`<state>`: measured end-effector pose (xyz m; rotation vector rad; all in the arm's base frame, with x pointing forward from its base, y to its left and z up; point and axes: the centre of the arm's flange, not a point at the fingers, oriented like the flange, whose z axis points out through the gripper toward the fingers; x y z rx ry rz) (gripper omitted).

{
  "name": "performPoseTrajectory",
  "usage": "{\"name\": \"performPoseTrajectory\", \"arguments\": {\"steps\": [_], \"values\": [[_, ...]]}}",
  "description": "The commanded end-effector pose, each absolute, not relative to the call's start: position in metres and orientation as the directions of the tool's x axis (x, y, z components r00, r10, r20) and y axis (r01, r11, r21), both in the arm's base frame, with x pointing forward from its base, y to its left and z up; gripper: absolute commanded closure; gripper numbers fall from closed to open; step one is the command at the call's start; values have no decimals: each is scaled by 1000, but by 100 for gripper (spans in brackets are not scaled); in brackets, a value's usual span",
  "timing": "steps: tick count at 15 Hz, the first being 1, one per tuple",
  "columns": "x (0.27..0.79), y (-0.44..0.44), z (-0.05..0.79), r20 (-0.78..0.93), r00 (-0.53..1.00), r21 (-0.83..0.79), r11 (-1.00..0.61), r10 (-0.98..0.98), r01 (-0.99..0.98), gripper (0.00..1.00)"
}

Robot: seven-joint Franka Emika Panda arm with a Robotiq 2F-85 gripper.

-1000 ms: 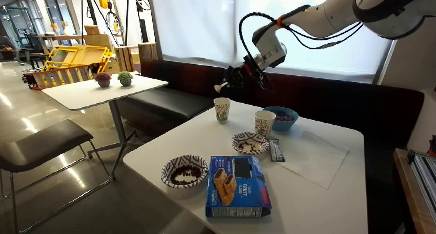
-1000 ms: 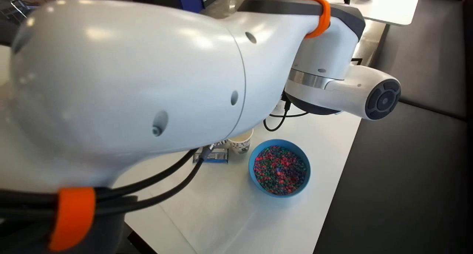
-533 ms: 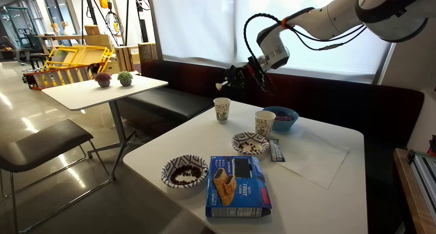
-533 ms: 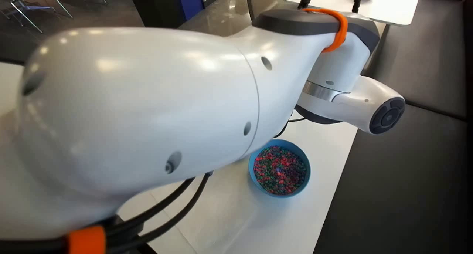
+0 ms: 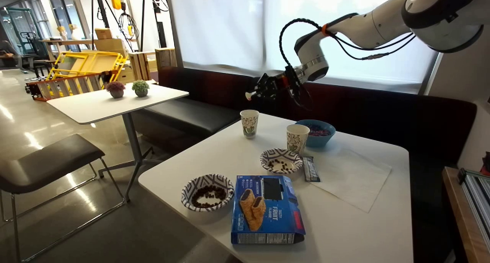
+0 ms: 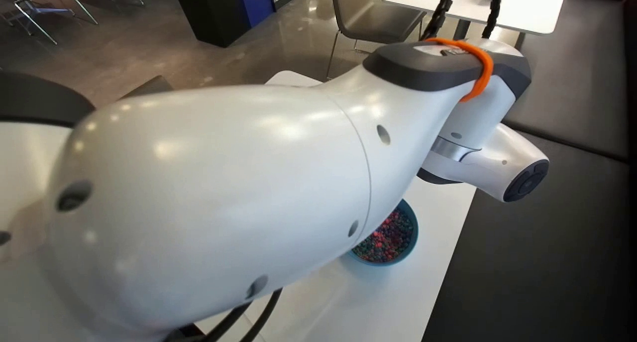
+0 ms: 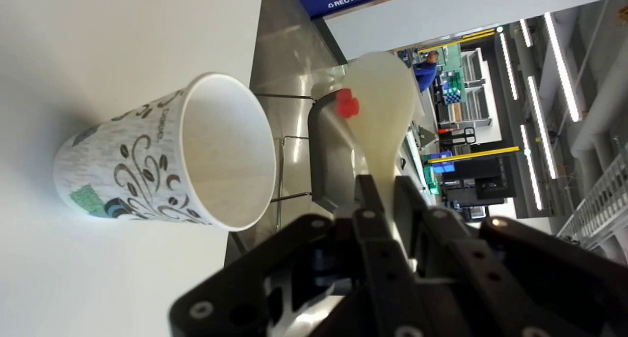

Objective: Use the plastic spoon to put some of the contents of the blue bowl into the paper cup in the front

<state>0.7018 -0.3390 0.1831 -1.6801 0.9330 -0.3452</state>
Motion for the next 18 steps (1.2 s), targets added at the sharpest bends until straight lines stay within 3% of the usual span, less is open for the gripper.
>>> {"name": "performPoseTrajectory", "arguments": {"steps": [1,5,18], "values": [[708,-343,173,-186,643,-953,-23,-742,-302,97],[709,-344,168,-143,649,-960,-56,-747,-276,97],[699,-356,240,-234,511,-774,-160,-827,-613,97]]}}
